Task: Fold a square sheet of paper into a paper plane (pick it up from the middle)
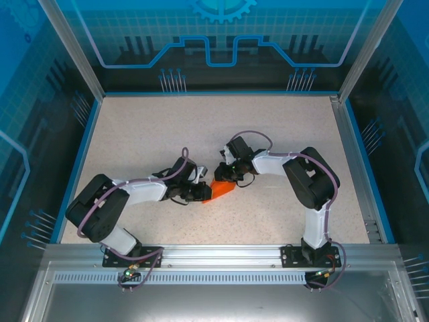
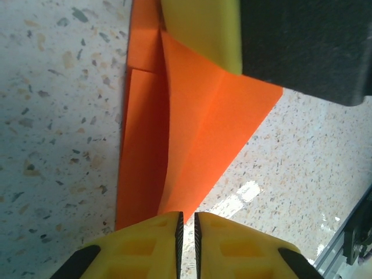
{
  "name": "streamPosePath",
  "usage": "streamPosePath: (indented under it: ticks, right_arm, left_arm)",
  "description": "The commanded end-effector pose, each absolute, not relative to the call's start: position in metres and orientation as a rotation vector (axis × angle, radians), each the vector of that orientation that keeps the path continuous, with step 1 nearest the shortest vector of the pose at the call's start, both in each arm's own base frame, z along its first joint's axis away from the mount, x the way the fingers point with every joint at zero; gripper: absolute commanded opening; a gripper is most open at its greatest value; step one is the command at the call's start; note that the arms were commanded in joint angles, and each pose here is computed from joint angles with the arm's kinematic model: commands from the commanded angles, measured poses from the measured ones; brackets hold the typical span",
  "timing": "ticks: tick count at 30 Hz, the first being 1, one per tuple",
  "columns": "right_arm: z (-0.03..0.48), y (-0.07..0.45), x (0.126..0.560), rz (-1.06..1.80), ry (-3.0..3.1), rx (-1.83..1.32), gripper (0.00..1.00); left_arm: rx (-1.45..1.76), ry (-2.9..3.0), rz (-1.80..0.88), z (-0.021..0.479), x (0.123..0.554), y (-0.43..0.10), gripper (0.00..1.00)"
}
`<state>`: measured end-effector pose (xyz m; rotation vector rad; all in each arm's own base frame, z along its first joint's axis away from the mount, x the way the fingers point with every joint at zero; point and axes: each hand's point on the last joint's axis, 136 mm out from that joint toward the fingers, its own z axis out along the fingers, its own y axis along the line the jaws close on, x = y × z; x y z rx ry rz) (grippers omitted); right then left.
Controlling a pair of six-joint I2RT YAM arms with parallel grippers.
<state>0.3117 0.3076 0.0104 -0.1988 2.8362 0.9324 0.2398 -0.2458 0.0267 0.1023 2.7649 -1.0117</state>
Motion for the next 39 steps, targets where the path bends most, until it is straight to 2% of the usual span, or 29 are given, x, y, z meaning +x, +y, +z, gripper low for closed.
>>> streamPosePath:
  ticks: [1, 12, 24, 33, 39]
  right_arm:
    - [-0.048, 0.269, 0.285, 0.682, 3.04, -0.141, 0.19]
    - [-0.048, 0.269, 0.285, 0.682, 3.04, -0.146, 0.19]
    - [-0.055, 0.263, 0.281, 0.632, 3.064, -0.139, 0.19]
    - [-0.053, 0.265, 0.283, 0.645, 3.057, -0.144, 0.19]
    - [-0.051, 0.266, 0.285, 0.658, 3.051, -0.135, 0.19]
  left_arm:
    - [0.092, 2.804, -0.971, 0.01, 0.233, -0.236, 0.16]
    - [0.057, 2.881, -0.846, -0.013, 0.221, -0.217, 0.15]
    - [0.008, 2.853, -0.863, 0.01, 0.21, -0.208, 0.15]
    - [0.029, 2.678, -0.982, 0.068, 0.241, -0.231, 0.16]
    - [0.068, 2.652, -1.075, 0.072, 0.261, -0.255, 0.17]
